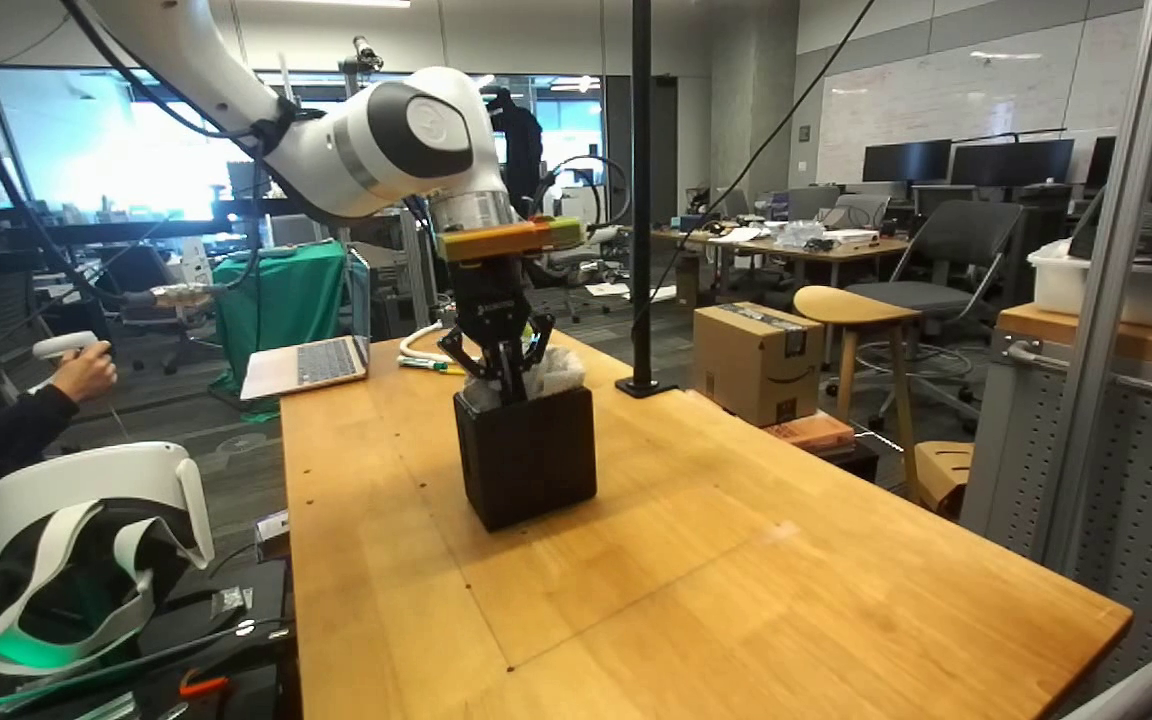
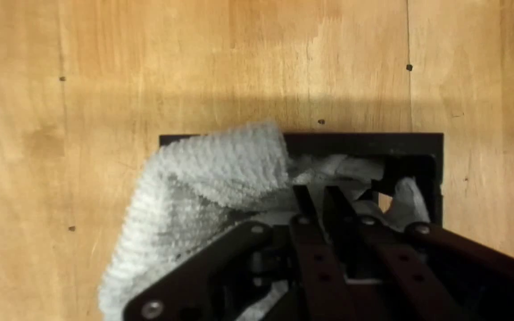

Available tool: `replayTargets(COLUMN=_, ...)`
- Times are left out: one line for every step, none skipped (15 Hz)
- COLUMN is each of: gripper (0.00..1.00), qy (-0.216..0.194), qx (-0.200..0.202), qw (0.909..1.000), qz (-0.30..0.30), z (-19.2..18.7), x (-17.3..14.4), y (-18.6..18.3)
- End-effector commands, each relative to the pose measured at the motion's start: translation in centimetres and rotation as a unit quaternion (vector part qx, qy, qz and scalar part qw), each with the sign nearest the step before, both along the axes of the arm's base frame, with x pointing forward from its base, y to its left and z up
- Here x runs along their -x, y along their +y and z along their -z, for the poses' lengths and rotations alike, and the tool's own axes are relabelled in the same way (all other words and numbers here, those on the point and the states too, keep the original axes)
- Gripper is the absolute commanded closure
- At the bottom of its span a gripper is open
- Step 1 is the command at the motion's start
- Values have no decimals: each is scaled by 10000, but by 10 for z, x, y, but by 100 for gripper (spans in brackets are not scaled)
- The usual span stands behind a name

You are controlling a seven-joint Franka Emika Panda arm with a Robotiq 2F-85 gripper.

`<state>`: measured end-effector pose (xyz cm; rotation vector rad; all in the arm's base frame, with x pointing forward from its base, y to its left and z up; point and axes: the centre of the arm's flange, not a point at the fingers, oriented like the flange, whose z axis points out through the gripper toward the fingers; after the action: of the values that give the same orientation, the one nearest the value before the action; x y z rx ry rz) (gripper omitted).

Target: Put the white towel inside the black basket

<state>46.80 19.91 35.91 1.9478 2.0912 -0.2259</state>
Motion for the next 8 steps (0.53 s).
replayTargets(gripper=84, qy=-631, qx=374, qw=9973, qz=34, z=-48, x=27, y=21)
replayTargets(gripper=84, qy=-790, qx=441, qw=9959, qz=28, z=-59, x=31, y=27)
replayTargets(gripper=84, qy=-928, qx=497, qw=9944, qz=5, z=-69, x=36, y=34)
replayTargets(gripper=84, qy=-1044, qx=536, qw=9931, qz=-25, z=-77, x=40, y=43)
replayTargets(gripper=84, qy=-1129, qx=575, qw=9919, qz=-83, z=-83, x=45, y=52)
replayTargets(gripper=84, qy=-1171, qx=578, qw=9913, qz=-176, z=-85, x=50, y=64)
replayTargets(gripper=85, qy=-1193, qx=546, qw=9910, qz=-270, z=-86, x=54, y=75)
replayTargets(gripper=85, qy=-1192, qx=490, qw=9908, qz=-413, z=-84, x=58, y=87)
